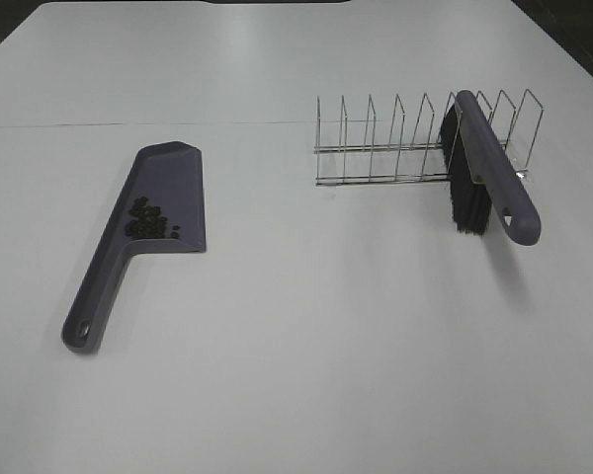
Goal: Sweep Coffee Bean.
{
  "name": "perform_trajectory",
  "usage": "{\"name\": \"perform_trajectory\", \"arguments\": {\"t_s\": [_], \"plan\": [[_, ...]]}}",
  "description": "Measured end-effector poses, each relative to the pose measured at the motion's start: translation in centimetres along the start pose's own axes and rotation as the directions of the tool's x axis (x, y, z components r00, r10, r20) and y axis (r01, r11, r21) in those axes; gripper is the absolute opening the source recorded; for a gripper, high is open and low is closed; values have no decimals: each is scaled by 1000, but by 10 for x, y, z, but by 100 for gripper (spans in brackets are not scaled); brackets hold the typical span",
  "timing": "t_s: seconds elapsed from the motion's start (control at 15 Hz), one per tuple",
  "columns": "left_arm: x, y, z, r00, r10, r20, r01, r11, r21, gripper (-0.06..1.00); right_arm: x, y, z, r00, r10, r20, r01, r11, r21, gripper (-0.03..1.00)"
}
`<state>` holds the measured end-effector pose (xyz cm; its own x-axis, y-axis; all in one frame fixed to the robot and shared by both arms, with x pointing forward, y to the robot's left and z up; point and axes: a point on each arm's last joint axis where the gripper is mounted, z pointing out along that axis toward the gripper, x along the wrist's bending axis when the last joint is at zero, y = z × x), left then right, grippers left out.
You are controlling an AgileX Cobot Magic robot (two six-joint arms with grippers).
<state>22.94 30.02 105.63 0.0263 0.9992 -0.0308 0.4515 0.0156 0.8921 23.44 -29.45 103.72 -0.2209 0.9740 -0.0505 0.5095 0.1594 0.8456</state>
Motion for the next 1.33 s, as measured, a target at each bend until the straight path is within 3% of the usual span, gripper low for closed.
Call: {"name": "perform_trajectory", "arguments": {"t_s": [1.33], "plan": [[0, 0, 0, 1000, -1, 0, 1, 1000, 0, 91, 2, 1, 0, 998, 47, 43, -47, 999, 0, 77]]}}
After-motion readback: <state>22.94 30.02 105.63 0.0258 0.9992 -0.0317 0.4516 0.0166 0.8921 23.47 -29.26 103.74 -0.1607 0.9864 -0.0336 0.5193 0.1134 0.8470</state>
